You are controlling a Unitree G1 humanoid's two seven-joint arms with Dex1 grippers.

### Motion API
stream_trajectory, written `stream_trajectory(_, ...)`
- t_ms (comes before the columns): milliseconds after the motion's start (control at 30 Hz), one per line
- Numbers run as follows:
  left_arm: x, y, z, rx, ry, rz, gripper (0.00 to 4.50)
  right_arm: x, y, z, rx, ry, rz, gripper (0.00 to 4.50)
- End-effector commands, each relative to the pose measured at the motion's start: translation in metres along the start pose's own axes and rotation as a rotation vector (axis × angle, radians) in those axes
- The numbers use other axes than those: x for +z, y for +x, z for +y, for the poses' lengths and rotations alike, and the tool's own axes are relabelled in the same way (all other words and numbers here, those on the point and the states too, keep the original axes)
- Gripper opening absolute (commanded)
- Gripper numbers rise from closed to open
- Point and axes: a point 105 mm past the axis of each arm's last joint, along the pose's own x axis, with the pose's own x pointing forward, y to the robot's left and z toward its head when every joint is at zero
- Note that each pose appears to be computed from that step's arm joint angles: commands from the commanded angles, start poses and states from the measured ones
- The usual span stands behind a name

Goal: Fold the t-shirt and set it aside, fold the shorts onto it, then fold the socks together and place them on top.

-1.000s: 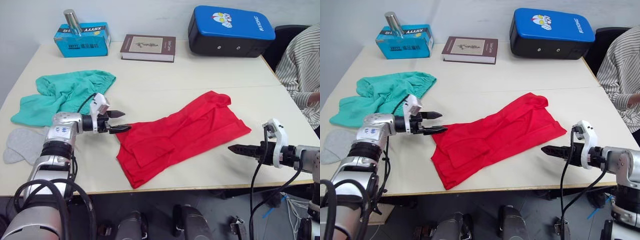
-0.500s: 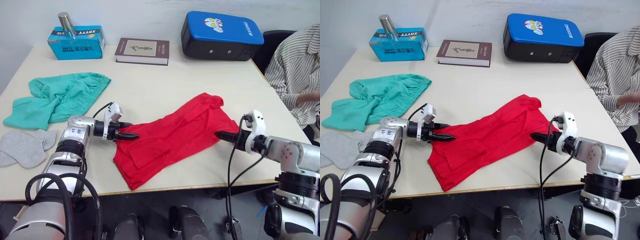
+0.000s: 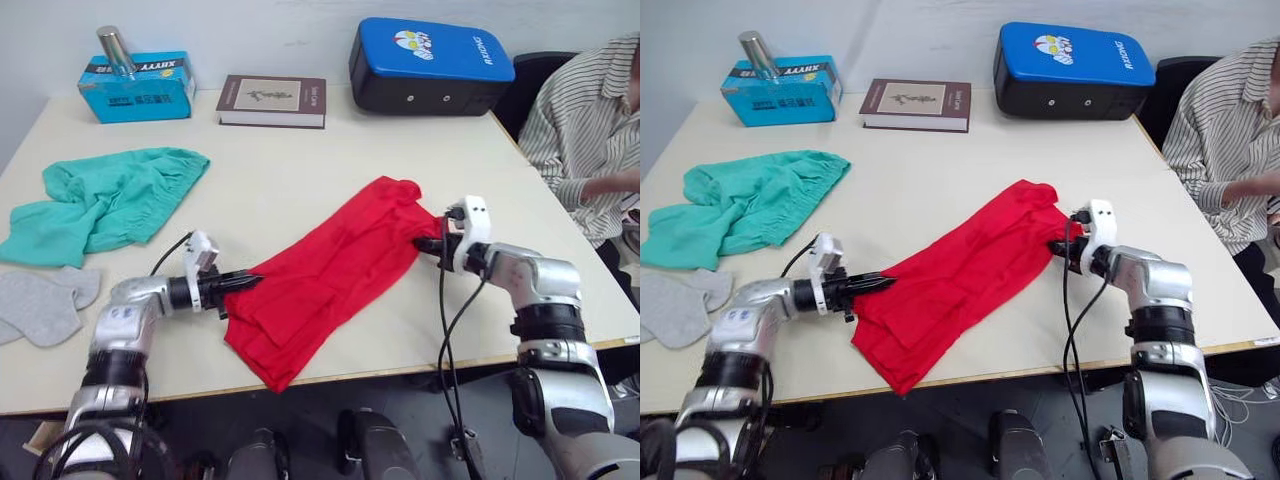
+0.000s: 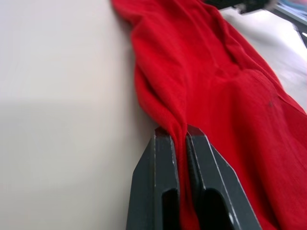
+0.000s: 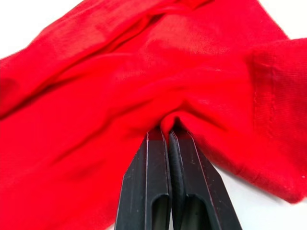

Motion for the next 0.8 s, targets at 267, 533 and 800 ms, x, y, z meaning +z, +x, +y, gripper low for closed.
stream_trajectory(267,0.011,-0.044,-0.042,0.491,0.030,-0.242,0.00,0.061,0.054,0.045,-0.016,-0.173,-0.152,0.05)
stream_trajectory(533,-0.017,-0.040,-0.079,0.485,-0.074,-0.187,0.00,0.050,0.066,0.056,0.005,-0.179,-0.135,0.45)
stream_trajectory(800,-0.019,-0.072,-0.063,0.329,-0.063,0.021,2.40,0.026,0.019,0.047,0.313,-0.265,0.095,3.01)
